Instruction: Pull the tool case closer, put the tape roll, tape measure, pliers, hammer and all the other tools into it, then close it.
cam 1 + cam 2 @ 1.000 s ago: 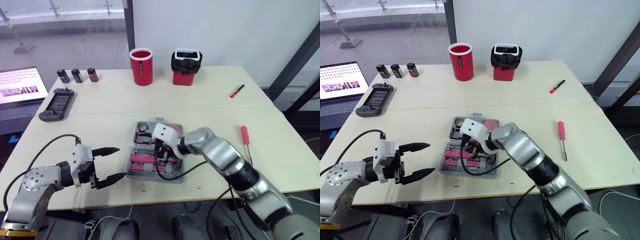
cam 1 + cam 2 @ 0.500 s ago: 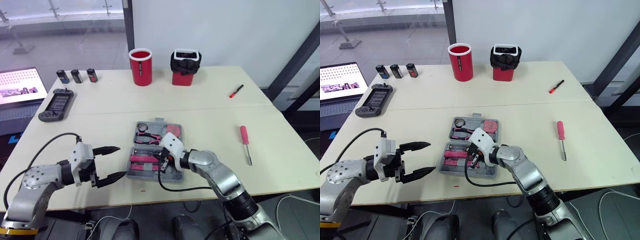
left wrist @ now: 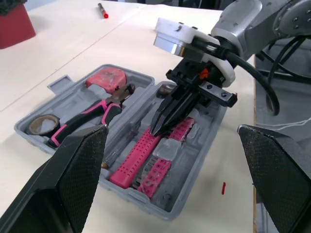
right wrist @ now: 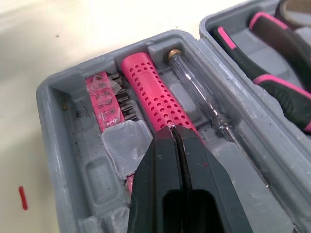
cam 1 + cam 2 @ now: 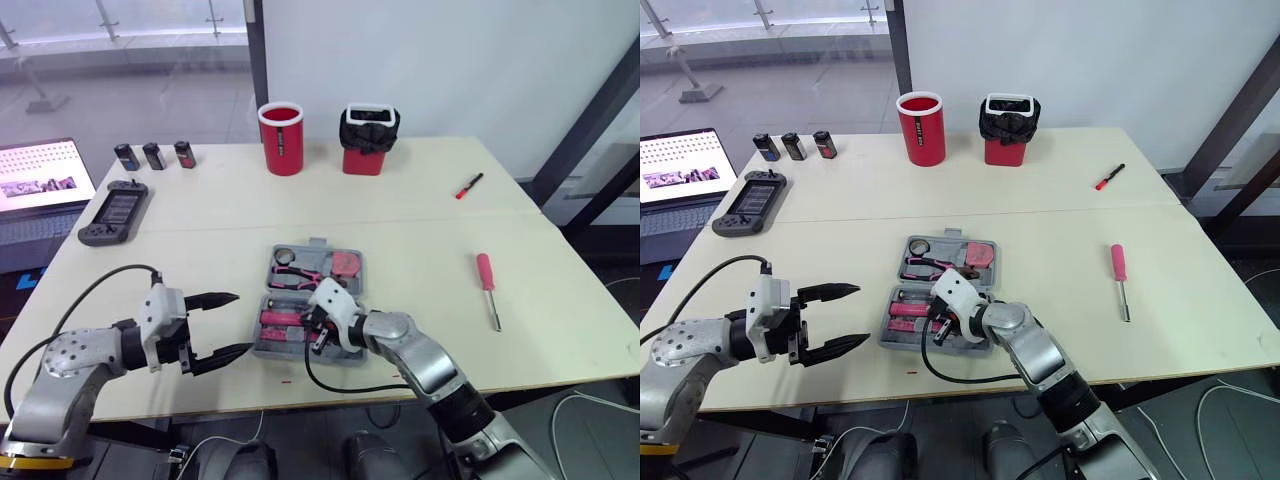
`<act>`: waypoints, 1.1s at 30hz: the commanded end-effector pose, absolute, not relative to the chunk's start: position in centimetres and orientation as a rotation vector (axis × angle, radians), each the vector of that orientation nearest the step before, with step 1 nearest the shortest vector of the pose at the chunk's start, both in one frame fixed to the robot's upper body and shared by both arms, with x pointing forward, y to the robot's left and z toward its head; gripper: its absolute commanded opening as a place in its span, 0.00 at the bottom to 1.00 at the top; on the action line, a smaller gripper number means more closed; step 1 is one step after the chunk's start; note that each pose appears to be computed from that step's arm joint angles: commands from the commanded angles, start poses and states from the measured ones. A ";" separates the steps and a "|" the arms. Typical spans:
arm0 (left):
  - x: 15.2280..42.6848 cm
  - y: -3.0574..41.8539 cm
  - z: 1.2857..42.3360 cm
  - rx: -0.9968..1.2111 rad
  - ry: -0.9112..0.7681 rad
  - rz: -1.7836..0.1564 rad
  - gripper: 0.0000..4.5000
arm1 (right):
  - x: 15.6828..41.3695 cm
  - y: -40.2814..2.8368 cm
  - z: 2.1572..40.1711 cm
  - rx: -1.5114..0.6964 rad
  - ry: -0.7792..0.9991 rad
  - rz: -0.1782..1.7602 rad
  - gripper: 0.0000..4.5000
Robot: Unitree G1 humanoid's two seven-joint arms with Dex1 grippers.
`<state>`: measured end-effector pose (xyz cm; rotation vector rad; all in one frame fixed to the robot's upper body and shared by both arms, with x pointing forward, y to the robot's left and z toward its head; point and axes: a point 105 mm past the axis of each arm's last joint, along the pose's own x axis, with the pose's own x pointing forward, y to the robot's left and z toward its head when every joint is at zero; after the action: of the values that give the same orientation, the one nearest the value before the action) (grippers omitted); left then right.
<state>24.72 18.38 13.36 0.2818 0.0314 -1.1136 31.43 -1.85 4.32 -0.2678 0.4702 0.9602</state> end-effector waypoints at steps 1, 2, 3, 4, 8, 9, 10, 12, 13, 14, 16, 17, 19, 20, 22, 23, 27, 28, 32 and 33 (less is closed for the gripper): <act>24.6 18.5 14.5 0.307 -0.006 -1.115 1.00 | 30.1 -3.8 0.0 -0.198 0.699 0.899 0.01; 24.6 18.5 14.5 0.308 -0.006 -1.116 1.00 | 30.2 -3.2 1.1 -0.174 0.644 0.925 0.01; 24.7 18.5 14.5 0.308 -0.005 -1.116 1.00 | 30.5 -2.2 3.4 -0.166 0.512 0.980 0.01; 24.7 18.5 14.5 0.310 -0.004 -1.116 1.00 | 30.7 -1.6 5.3 -0.148 0.415 1.011 0.01; 24.8 18.6 14.5 0.311 -0.004 -1.117 1.00 | 31.1 -0.8 9.4 -0.118 0.195 1.037 0.01; 24.8 18.6 14.6 0.311 -0.005 -1.117 1.00 | 31.2 -0.7 9.9 -0.122 0.163 1.031 0.01; 24.8 18.6 14.6 0.310 -0.005 -1.117 1.00 | 31.3 -0.7 10.1 -0.126 0.148 1.026 0.01; 24.9 18.5 14.5 0.309 -0.007 -1.118 1.00 | 31.7 -0.6 9.2 -0.160 0.168 0.998 0.01; 24.9 18.4 14.5 0.308 -0.007 -1.118 1.00 | 31.8 -0.6 8.7 -0.170 0.186 0.993 0.01; 24.9 18.4 14.5 0.308 -0.007 -1.118 1.00 | 31.8 -0.7 8.3 -0.177 0.202 0.990 0.01; 24.9 18.5 14.5 0.308 -0.006 -1.118 1.00 | 31.7 -0.7 7.9 -0.176 0.220 0.990 0.01; 24.9 18.5 14.6 0.309 -0.006 -1.118 1.00 | 31.6 -0.7 7.6 -0.176 0.231 0.988 0.01; 24.9 18.5 14.6 0.309 -0.005 -1.116 1.00 | 31.5 -1.0 6.6 -0.196 0.274 0.979 0.01; 24.9 18.5 14.6 0.310 -0.005 -1.116 1.00 | 31.5 -1.1 6.3 -0.202 0.287 0.976 0.01; 24.8 18.5 14.6 0.310 -0.004 -1.115 1.00 | 31.4 -1.3 5.5 -0.216 0.316 0.971 0.01; 24.8 18.5 14.6 0.309 -0.004 -1.116 1.00 | 31.4 -1.5 4.9 -0.229 0.341 0.964 0.01; 24.7 18.5 14.6 0.308 -0.002 -1.116 1.00 | 30.8 -2.3 2.3 -0.288 0.460 0.956 0.01; 24.8 18.5 14.6 0.309 -0.002 -1.116 1.00 | 30.7 -2.6 1.7 -0.293 0.488 0.946 0.01; 24.7 18.5 14.6 0.309 -0.002 -1.115 1.00 | 30.4 -3.9 -0.5 -0.297 0.633 0.892 0.01; 24.7 18.5 14.6 0.309 -0.001 -1.116 1.00 | 30.1 -4.2 -1.1 -0.305 0.668 0.888 0.01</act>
<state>24.83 18.37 13.68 0.2927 0.0255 -1.1183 31.60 -1.93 3.86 -0.2766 0.4343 0.9447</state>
